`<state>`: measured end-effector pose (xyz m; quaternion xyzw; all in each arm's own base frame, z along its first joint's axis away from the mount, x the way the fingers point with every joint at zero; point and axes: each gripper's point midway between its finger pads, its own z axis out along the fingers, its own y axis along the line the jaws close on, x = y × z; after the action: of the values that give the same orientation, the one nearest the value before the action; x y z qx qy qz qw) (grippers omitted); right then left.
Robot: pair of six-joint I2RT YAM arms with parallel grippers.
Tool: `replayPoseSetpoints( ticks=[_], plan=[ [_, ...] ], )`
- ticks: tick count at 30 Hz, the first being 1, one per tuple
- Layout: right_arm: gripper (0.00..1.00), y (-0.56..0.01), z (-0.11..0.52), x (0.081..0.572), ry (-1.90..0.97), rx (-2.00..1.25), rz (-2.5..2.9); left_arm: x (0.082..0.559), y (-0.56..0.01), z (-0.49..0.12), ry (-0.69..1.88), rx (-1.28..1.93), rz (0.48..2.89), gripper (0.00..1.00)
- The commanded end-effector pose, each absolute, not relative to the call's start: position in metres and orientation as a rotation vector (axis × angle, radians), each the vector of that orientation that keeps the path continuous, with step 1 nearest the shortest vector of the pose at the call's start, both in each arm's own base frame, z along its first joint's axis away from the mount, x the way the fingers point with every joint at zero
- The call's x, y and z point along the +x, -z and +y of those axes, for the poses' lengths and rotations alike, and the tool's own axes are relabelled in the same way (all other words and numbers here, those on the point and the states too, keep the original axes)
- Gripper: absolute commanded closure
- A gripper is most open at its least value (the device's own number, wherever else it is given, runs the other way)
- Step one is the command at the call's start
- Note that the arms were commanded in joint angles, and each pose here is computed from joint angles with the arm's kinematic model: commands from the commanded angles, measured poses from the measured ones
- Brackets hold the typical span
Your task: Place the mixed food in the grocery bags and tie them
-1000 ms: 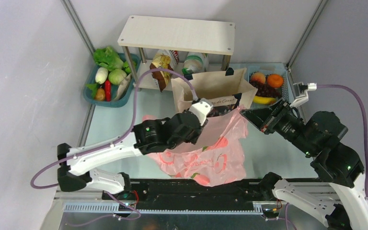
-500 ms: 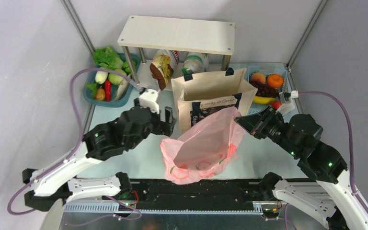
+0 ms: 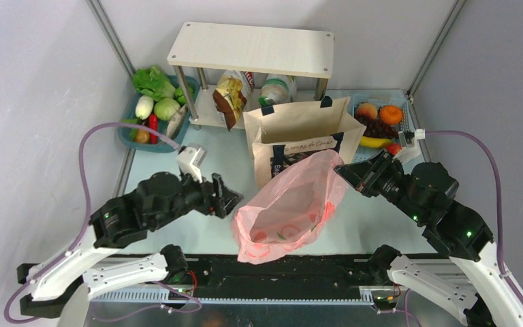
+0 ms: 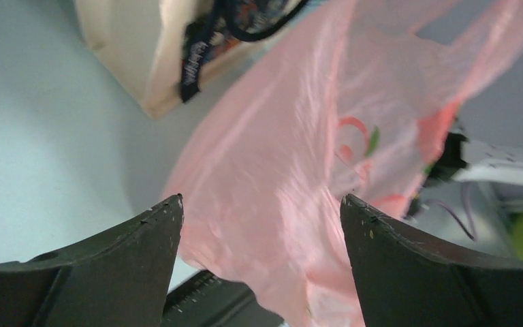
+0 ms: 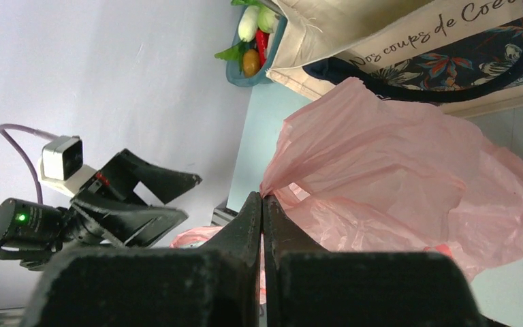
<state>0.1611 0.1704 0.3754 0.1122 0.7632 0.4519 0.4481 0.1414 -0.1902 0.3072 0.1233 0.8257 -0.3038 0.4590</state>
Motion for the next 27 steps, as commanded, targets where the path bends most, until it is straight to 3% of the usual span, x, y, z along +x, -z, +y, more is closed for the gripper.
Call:
replayPoseSetpoints(
  ticks=[1, 12, 22, 24, 27],
  plan=[
    [1.0, -0.378, 0.173, 0.168, -1.114, 0.29, 1.873, 0.096, -0.322, -0.189, 1.065, 0.297, 2.034, 0.12],
    [1.0, -0.378, 0.186, 0.174, -1.142, 0.276, 1.867, 0.069, -0.316, -0.193, 1.212, 0.263, 2.13, 0.17],
    [1.0, -0.379, 0.185, 0.173, -1.141, 0.277, 1.862, 0.069, -0.328, -0.225, 1.119, 0.325, 2.127, 0.17],
    [1.0, -0.379, 0.183, 0.172, -1.138, 0.282, 1.859, 0.07, -0.327, -0.232, 1.09, 0.333, 2.131, 0.19],
    [1.0, -0.378, 0.18, 0.17, -1.134, 0.289, 1.858, 0.076, -0.32, -0.237, 1.022, 0.329, 2.136, 0.32]
  ],
)
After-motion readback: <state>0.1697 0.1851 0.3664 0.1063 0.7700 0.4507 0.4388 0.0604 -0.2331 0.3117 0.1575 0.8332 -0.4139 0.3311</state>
